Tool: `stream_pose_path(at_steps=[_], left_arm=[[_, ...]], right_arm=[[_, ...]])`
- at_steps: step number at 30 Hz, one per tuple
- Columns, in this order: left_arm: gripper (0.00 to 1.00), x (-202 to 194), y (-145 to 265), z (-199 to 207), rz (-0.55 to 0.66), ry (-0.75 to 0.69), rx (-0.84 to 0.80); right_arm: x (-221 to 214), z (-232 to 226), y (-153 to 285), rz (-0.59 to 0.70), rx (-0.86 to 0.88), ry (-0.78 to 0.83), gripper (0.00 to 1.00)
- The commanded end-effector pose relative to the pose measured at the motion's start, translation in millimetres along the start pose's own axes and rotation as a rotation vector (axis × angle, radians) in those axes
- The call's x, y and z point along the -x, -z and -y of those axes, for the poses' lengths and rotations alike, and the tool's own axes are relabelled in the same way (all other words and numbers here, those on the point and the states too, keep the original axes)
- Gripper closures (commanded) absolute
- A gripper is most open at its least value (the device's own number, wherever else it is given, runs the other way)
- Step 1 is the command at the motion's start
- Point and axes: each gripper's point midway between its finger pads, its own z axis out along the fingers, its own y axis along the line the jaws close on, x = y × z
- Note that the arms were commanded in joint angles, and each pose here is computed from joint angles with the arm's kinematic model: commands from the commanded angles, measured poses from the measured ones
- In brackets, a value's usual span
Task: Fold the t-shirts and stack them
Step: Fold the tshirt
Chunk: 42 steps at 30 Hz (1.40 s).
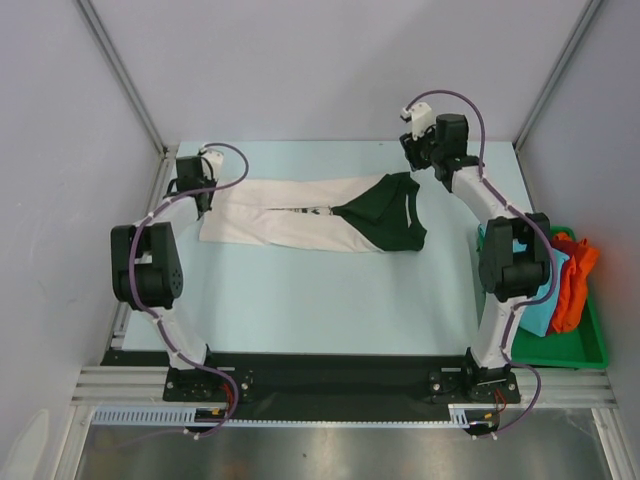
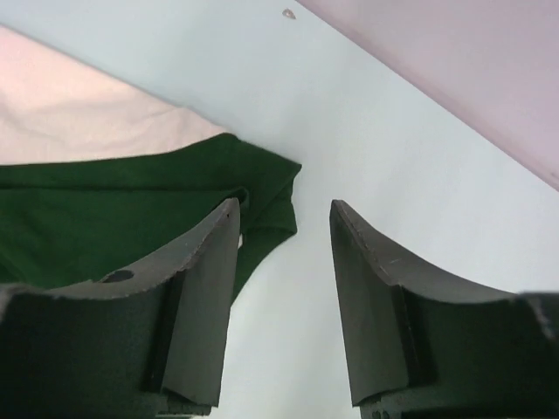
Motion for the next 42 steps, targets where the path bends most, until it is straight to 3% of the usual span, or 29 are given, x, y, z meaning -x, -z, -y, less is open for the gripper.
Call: stream_pose_path(at_steps=[1, 10, 22, 42], left_arm=[[0.71, 2.0, 25.1, -0.5, 0.033, 0.040, 0.015], [0.69, -24.4, 48.8, 46.0, -0.012, 0.017, -0.154], [0.69, -62.4, 34.5, 64.8, -0.100, -0.058, -0.197], [0.70, -65.2, 22.5, 79.4, -0.126, -0.132, -0.197]], right_arm=[[27.7, -15.6, 33.3, 0.063, 0.046, -0.023, 0.49], [-49.9, -120.9, 47.7, -0.135, 0.383, 0.023, 0.48], [-83.6, -139.6, 12.9, -0.231, 0.492, 0.043, 0.42], [-93.1, -159.1, 6.9, -0.267, 0.603, 0.022, 0.42]])
